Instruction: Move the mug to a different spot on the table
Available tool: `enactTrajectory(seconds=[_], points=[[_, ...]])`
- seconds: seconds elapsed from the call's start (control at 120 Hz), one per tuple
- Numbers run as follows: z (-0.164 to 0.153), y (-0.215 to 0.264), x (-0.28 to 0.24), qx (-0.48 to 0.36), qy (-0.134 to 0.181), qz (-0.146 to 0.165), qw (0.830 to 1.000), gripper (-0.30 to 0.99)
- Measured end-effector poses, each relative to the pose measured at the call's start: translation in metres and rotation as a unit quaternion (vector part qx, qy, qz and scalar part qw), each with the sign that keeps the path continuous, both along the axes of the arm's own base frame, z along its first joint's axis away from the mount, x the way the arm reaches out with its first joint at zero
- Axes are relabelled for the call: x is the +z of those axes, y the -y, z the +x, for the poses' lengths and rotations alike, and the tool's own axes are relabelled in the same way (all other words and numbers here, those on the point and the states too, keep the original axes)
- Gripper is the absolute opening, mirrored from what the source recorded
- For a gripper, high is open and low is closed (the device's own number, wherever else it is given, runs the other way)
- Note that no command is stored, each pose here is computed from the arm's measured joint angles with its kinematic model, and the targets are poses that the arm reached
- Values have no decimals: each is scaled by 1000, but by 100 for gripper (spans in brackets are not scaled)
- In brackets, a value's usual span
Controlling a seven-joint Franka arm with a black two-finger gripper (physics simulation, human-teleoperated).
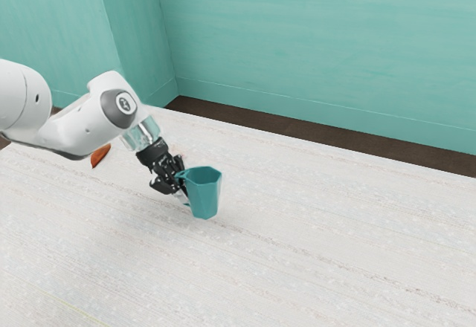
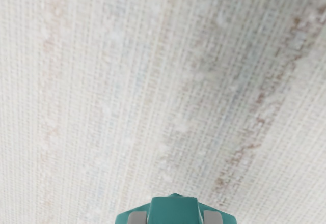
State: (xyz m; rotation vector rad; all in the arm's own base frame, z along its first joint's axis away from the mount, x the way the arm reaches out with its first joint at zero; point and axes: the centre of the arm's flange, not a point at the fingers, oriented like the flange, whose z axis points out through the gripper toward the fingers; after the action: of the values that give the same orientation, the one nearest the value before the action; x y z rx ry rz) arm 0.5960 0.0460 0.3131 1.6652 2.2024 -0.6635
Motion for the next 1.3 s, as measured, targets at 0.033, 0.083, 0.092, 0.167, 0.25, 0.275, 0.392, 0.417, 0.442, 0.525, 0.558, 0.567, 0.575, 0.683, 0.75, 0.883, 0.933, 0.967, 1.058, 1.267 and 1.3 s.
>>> enactTrajectory(seconds=[0.033,0.083,0.092,0.167,0.25,0.275,0.392,0.417,0.442,0.525,0.558,0.567,0.575,0.683,0.75,0.883,0.933,0.967,1.058,1.267,1.3], points=[[-3,-3,-2,0,-1,-2,1000,-5],[-6,-8,-4,-1,-1,-5,1000,-4],[-7,-9,-5,0,-1,-5,1000,-4],[-13,-17,-11,1,-3,-10,1000,-4],[-18,-23,-18,2,-4,-17,1000,-4],[-19,-23,-20,1,-3,-18,1000,-4],[-27,-24,-33,7,6,-25,1000,-4],[-28,-25,-35,8,9,-26,1000,-4],[-28,-25,-37,9,14,-26,1000,-4],[-28,-27,-40,11,29,-28,999,-4],[-28,-28,-41,12,34,-29,999,-4],[-28,-29,-42,11,35,-29,999,-4],[-28,-29,-42,11,36,-29,999,-4],[-27,-31,-49,7,46,-28,999,-4],[-27,-34,-52,4,51,-25,998,-4],[-26,-39,-52,-3,62,-21,998,-2],[-25,-40,-53,-6,67,-19,998,9],[-24,-40,-54,-7,70,-17,997,17],[-23,-42,-55,-11,78,-15,997,35],[-23,-44,-60,-22,86,-10,996,56],[-22,-46,-60,-24,89,-7,996,58]])
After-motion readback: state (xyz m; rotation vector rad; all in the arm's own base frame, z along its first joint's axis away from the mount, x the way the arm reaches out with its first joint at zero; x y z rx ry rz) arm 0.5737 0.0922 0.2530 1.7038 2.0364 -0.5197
